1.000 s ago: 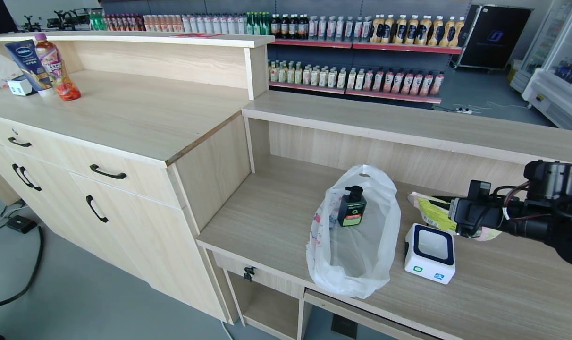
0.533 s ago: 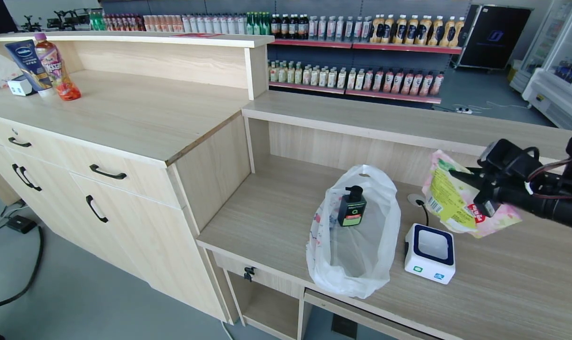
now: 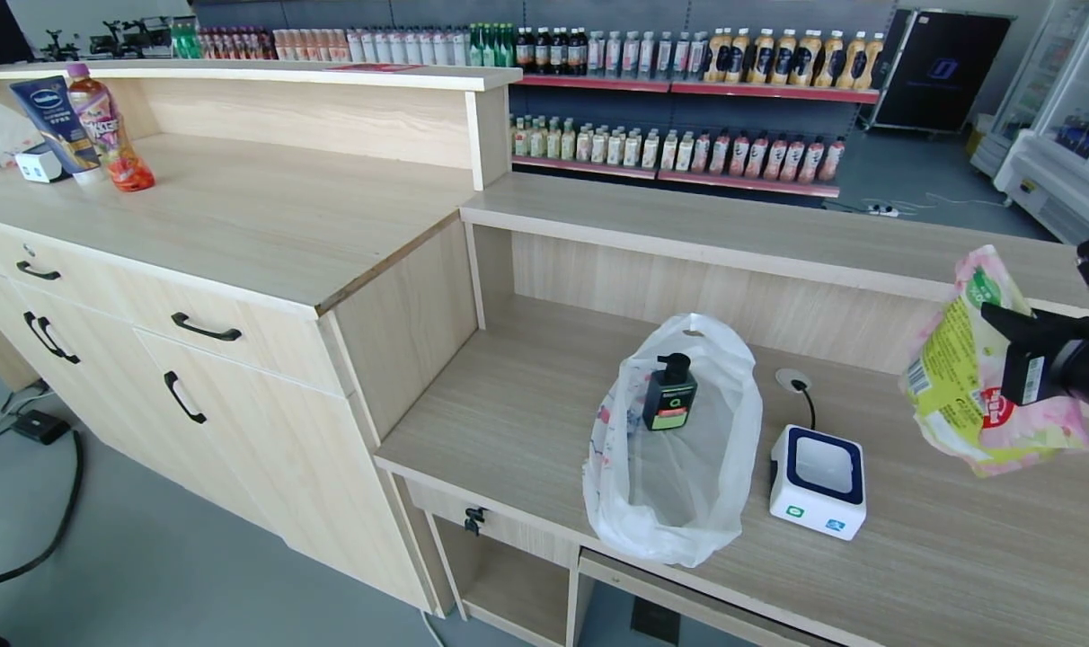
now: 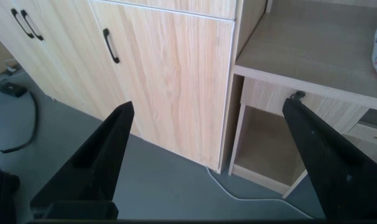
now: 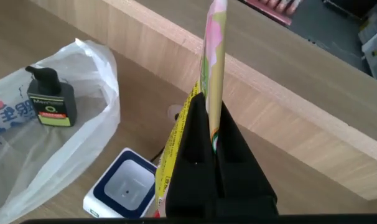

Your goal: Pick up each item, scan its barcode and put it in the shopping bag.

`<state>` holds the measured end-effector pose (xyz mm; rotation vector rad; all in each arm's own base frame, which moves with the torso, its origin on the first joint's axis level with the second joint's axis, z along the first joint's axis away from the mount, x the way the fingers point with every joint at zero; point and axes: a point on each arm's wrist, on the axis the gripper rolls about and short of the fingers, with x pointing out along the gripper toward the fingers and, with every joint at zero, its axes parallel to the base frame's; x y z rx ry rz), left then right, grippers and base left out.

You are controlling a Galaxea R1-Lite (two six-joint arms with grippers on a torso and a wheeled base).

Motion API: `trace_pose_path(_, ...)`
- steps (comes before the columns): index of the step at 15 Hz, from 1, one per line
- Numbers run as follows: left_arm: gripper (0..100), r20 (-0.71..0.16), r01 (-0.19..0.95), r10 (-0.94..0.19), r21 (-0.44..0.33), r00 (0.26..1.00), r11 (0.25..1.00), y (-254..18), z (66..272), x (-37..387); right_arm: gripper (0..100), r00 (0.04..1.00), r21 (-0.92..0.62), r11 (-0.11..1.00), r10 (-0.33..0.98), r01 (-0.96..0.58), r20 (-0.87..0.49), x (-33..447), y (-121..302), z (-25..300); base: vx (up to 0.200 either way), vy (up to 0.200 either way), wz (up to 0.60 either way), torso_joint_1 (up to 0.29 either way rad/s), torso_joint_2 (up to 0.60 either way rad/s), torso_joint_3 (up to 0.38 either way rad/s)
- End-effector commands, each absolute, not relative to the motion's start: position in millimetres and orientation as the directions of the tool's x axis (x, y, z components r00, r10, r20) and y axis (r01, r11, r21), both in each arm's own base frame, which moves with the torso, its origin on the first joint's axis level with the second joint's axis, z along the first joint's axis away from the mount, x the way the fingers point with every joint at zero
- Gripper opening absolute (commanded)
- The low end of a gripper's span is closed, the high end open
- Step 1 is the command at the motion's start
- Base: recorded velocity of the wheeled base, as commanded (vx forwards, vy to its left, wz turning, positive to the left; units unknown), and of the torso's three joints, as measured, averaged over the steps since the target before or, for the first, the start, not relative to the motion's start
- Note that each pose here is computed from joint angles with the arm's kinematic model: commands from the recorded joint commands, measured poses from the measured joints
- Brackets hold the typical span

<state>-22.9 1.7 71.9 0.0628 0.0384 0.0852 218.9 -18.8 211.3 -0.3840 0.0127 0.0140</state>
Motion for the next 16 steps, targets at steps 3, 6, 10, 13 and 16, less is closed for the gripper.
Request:
trace_pose_path(3,100,-0.035,-0.085,0.087,0.064,0.996,0.994,1.8,71.9,-22.9,0,0.997,-0.371,0.927,0.067,-0.054,0.023,213.5,-6.4,217.4,0.0,0.0,0.4,-0.031,0.07,0.045)
trace_pose_path(6,100,-0.035,-0.085,0.087,0.064,0.996,0.994,1.8,71.9,-22.9,0,0.986,-0.346,0.929,0.162,-0.135,0.05,207.7,13.9,223.8,0.0,0.0,0.6,-0.146,0.36,0.209)
trace_pose_path(10,100,-0.035,-0.085,0.087,0.064,0.996,0.994,1.8,71.9,-22.9,0,0.957,-0.306,0.911,0.289,-0.275,-0.002,208.5,40.1,214.8,0.0,0.0,0.15,-0.115,0.29,0.172)
trace_pose_path(13,100,-0.035,-0.085,0.087,0.064,0.996,0.994,1.8,71.9,-22.9,0,0.956,-0.291,0.911,0.278,-0.292,-0.09,216.3,39.4,193.8,0.0,0.0,0.0,-0.016,0.04,0.024)
trace_pose_path(16,100,-0.035,-0.085,0.087,0.064,0.996,0.994,1.8,71.9,-22.9,0,0.946,-0.242,0.922,0.259,-0.302,-0.192,221.2,36.4,177.0,0.0,0.0,0.0,0.0,0.0,0.0)
